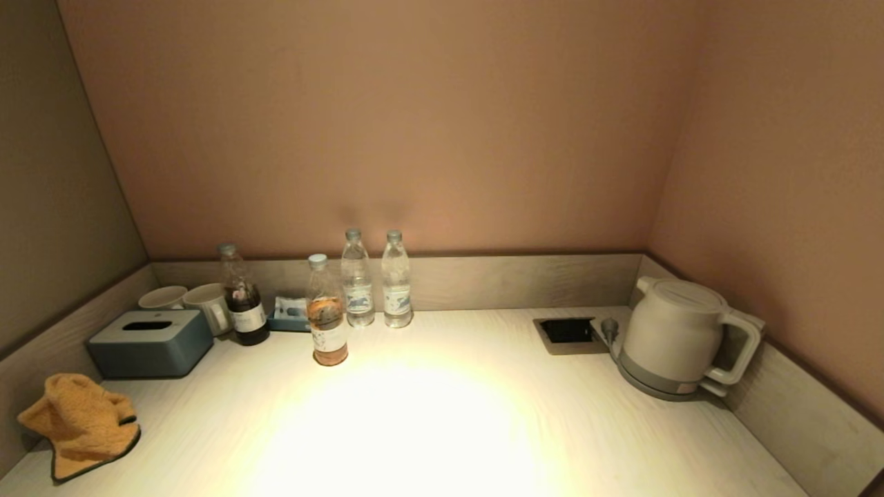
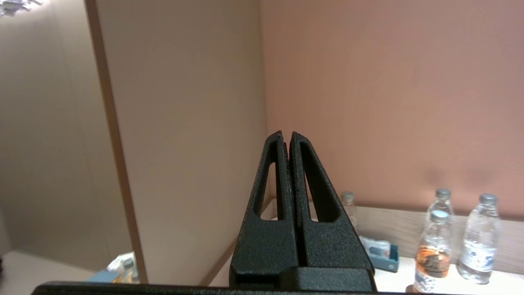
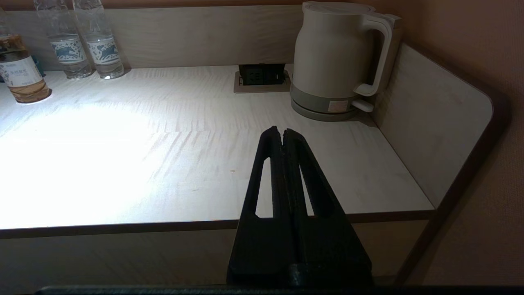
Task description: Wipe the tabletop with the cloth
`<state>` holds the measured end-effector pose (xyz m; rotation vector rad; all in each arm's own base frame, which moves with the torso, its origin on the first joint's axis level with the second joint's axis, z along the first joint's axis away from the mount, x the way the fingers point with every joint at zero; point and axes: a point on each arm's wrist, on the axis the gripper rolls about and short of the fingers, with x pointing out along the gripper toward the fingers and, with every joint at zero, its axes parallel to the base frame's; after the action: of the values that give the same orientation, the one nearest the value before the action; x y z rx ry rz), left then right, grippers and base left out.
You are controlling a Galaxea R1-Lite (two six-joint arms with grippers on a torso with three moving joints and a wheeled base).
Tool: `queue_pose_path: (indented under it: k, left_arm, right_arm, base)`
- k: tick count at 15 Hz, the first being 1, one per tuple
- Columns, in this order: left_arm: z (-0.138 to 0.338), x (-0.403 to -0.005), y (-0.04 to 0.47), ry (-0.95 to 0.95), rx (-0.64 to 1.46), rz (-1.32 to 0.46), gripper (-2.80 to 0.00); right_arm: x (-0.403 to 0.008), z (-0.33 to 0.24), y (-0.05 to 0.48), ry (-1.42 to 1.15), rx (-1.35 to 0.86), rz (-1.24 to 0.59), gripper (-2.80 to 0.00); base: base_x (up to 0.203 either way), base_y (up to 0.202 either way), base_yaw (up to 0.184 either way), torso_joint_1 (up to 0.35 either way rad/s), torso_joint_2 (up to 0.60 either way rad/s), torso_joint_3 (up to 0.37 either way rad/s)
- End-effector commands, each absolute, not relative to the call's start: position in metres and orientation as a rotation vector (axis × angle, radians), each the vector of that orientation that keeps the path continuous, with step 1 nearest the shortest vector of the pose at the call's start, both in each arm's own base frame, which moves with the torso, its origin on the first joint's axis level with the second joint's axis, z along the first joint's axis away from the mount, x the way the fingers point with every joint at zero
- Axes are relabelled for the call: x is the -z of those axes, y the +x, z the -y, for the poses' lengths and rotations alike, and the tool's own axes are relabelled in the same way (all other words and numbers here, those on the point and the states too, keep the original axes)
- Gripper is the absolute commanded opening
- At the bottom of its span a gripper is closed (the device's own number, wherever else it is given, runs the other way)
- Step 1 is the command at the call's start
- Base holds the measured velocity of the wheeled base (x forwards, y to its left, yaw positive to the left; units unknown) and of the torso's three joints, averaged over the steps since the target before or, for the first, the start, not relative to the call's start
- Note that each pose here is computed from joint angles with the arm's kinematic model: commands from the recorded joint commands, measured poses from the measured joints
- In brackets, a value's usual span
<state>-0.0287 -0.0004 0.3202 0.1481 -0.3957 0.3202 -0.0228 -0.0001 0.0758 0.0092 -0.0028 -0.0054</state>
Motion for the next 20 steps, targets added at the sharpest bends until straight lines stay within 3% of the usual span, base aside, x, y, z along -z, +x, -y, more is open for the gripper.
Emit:
queue_pose_path:
  k: [1, 8, 20]
  left_arm:
    - [0.001, -0.318, -0.034, 0.147, -0.319, 0.408, -2.8]
    - [-0.006, -0.267, -0.08, 0.118, -0.247, 0.42, -2.8]
    - [-0.005, -0.211, -0.088, 0.122, -0.261, 0.408, -2.8]
  right_arm:
    - [-0.076, 0.0, -0.023, 0.009, 0.005, 0.003, -2.8]
    - [-0.076, 0.0, -0.023, 0.009, 0.005, 0.003, -2.8]
    - [-0.076, 0.0, -0.023, 0.009, 0.005, 0.003, -2.8]
  base:
    - [0.0, 0.0, 0.0, 0.0, 0.0, 0.0]
    - [0.0, 0.0, 0.0, 0.0, 0.0, 0.0]
    - [0.0, 0.0, 0.0, 0.0, 0.0, 0.0]
